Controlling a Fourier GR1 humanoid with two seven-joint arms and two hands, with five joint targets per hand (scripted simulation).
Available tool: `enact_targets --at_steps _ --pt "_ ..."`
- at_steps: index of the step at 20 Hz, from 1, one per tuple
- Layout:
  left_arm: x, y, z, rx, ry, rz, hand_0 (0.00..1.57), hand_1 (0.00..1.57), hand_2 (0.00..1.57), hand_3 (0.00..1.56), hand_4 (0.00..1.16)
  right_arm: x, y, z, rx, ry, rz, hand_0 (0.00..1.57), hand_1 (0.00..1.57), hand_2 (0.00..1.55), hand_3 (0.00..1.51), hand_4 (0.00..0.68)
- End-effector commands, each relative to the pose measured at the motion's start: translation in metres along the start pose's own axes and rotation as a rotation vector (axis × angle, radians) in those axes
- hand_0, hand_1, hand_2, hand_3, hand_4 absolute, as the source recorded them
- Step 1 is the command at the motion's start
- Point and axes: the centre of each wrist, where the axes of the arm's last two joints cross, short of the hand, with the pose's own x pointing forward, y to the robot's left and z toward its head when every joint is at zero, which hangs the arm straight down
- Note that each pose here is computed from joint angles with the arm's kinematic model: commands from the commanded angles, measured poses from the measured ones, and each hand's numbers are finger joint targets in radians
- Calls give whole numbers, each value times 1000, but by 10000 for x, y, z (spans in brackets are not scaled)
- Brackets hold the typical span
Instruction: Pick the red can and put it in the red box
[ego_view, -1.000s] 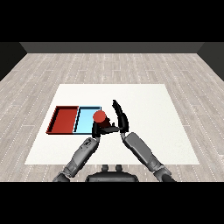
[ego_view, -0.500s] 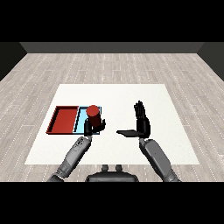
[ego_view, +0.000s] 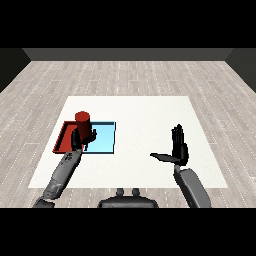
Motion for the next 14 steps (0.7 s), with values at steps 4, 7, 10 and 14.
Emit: enact_targets --at_steps 4,7,10,14 --pt "-403 532 -330 52 134 -134 1571 1571 1567 1498 1115 -150 -364 2 -55 44 92 0 0 0 0 0" --pt "-432 541 -538 72 204 -200 1571 1571 1555 1472 1097 -103 -297 -6 -74 83 94 0 0 0 0 0" --pt "-505 656 -665 69 266 -230 1571 1571 1565 1473 1079 -179 -372 -249 -76 80 124 0 0 0 0 0" --pt "-731 546 -547 77 344 -298 1571 1571 1558 1497 1046 -423 -358 -144 -76 101 104 0 0 0 0 0"
